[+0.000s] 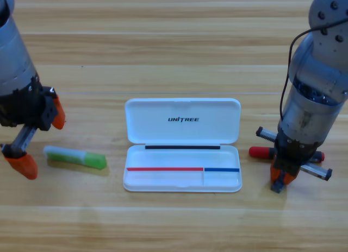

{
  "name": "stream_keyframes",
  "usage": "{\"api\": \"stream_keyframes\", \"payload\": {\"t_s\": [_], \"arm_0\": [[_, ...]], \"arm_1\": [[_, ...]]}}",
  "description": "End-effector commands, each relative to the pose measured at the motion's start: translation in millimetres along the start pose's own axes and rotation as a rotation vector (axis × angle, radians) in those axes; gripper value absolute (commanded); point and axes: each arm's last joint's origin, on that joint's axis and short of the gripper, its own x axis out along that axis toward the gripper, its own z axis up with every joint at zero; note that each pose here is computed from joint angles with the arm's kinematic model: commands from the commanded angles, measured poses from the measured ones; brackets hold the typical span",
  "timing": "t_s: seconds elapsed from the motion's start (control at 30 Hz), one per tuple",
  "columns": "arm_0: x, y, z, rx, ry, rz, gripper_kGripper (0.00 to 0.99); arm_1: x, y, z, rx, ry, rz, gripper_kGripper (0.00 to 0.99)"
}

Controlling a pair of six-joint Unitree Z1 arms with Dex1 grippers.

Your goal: Clean up eraser and pencils

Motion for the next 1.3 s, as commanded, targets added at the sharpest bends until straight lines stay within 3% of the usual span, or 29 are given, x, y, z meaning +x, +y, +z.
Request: {"api": "stream_keyframes", "payload": {"t_s": [0.03, 0.23, 0.33, 0.47, 0.73, 0.83, 1.0, 1.3], "arm_0": [[21, 9, -3, -0.015, 0.031, -0.036, 0.983], [41, 20, 2, -0.018, 0.029, -0.038, 0.977], [51, 25, 5, -0.02, 0.026, -0.032, 0.977], [66, 31, 6, -0.033, 0.021, -0.018, 0.976], [89, 42, -2, -0.071, 0.021, 0.0, 0.976], [92, 45, -8, -0.088, 0.023, 0.007, 0.974], [98, 45, -14, -0.107, 0.025, 0.014, 0.962], [111, 39, -17, -0.102, 0.03, 0.004, 0.917]], "arm_1": [[10, -6, 1, -0.057, 0.095, -0.013, 0.0], [-57, 9, -3, -0.483, 0.072, 0.081, 0.0], [-90, 24, -12, -1.119, 0.059, 0.182, 0.0], [-110, 33, -20, -1.384, 0.012, 0.047, 0.0], [-84, 54, -22, -1.798, -0.002, -0.083, 0.0], [-79, 57, -29, -1.882, 0.023, -0.065, 0.0], [-75, 63, -42, -1.987, 0.078, 0.037, 0.0], [-56, 70, -47, -2.09, 0.134, 0.057, 0.0]]}}
